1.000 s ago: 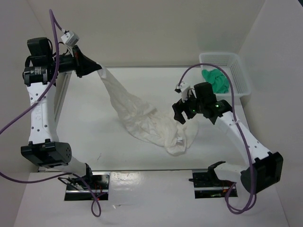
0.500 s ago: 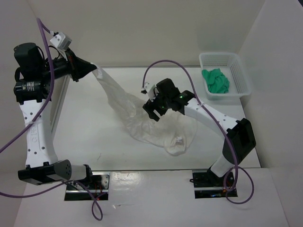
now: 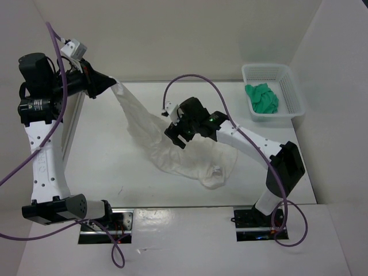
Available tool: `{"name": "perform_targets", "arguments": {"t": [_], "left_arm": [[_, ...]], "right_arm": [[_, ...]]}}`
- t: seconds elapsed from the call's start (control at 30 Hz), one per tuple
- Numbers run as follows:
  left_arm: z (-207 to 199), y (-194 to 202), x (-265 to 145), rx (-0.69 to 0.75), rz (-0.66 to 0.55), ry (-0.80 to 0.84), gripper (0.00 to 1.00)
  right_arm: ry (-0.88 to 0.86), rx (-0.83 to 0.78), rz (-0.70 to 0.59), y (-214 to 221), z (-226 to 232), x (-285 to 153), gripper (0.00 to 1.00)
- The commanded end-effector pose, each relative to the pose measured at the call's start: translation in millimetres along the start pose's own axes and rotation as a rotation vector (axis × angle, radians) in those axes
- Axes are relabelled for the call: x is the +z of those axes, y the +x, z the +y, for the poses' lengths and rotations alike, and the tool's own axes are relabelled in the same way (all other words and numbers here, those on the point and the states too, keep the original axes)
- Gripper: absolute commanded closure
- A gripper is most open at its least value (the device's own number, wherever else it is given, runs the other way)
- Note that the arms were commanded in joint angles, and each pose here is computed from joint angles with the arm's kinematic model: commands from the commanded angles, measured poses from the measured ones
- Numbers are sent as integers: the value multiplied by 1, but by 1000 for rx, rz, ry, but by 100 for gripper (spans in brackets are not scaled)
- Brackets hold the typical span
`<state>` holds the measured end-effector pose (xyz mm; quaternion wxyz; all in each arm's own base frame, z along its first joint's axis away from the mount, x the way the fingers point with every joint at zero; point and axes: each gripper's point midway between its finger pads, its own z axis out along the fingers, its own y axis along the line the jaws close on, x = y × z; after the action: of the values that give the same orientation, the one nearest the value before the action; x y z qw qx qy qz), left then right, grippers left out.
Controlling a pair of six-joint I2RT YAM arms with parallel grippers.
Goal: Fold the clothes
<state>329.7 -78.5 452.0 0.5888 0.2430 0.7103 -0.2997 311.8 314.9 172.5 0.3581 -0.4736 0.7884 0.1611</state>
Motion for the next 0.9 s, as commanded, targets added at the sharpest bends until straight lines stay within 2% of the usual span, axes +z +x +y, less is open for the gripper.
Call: {"name": "perform_targets", "arguments": {"t": [0.0,0.4,0.67,0.87], "left_arm": [[0,-7,-3,-6,-23,-20,100],[-5,-9,-8,1,-28,-30,100],[-7,-8,-9,-8,-28,-30,100],[-9,-8,-9,-8,-28,-21,100]], "right_arm": [[-8,-48,-87,-30,21,2,14],[32,-97,-94,-40,20,29,14],[12,-106,-133,-59,24,38,18],[4,-102,-133,-62,28,43,32]]}}
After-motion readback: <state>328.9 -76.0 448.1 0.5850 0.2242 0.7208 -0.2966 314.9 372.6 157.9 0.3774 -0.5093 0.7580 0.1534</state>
